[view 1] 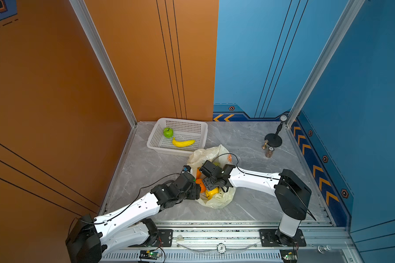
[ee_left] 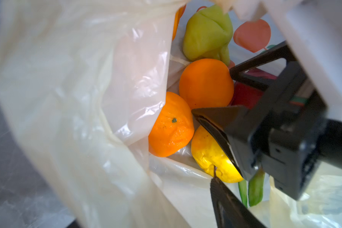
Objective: Untie the knot of the plastic bag and take out the fruit
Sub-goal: Pick up the fruit from the plastic bag.
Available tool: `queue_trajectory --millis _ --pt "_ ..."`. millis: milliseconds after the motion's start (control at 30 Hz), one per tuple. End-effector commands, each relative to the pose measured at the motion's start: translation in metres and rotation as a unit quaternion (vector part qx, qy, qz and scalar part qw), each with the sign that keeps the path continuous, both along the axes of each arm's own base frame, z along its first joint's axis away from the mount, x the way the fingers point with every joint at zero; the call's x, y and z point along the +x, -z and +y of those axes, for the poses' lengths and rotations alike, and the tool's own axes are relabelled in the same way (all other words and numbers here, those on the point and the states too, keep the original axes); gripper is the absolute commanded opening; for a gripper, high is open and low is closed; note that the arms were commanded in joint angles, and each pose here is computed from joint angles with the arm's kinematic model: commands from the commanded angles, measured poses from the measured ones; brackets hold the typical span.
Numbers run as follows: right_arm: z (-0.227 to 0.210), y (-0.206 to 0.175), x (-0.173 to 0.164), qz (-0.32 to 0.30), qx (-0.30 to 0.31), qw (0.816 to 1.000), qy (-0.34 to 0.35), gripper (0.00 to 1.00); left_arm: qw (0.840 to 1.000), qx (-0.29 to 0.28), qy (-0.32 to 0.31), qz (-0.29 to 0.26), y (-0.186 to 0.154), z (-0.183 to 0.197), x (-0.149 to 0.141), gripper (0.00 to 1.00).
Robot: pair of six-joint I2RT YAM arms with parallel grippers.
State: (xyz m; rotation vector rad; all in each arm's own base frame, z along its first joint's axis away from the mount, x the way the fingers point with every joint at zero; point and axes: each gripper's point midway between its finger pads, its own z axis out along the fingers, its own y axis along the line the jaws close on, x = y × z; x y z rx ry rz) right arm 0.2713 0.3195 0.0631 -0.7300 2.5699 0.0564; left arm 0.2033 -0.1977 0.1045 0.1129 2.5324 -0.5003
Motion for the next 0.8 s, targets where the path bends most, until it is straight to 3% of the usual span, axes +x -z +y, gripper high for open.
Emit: queue_trajectory --millis 0,133,400,533,767 --pt "0.004 0.012 0.012 -0.006 0.003 1.000 0.024 0.76 1.000 0.009 -0.004 -0.008 0.004 0.003 0.000 0.73" --pt "0.008 0.022 0.018 -0.003 0.006 1.000 0.031 0.75 1.000 0.008 -0.004 -0.008 0.004 0.003 0.000 0.73" --pt "0.007 0.014 0.021 -0.016 0.018 0.999 0.029 0.52 1.000 0.019 -0.010 -0.020 -0.001 0.008 0.004 0.73" --pt "0.010 0.000 0.013 -0.026 0.047 0.998 0.013 0.45 0.998 0.034 -0.028 -0.051 -0.018 0.021 0.009 0.78" --pt "0.009 -0.015 0.000 -0.018 0.067 0.998 -0.002 0.43 0.990 0.038 -0.038 -0.127 -0.064 0.040 0.018 0.90"
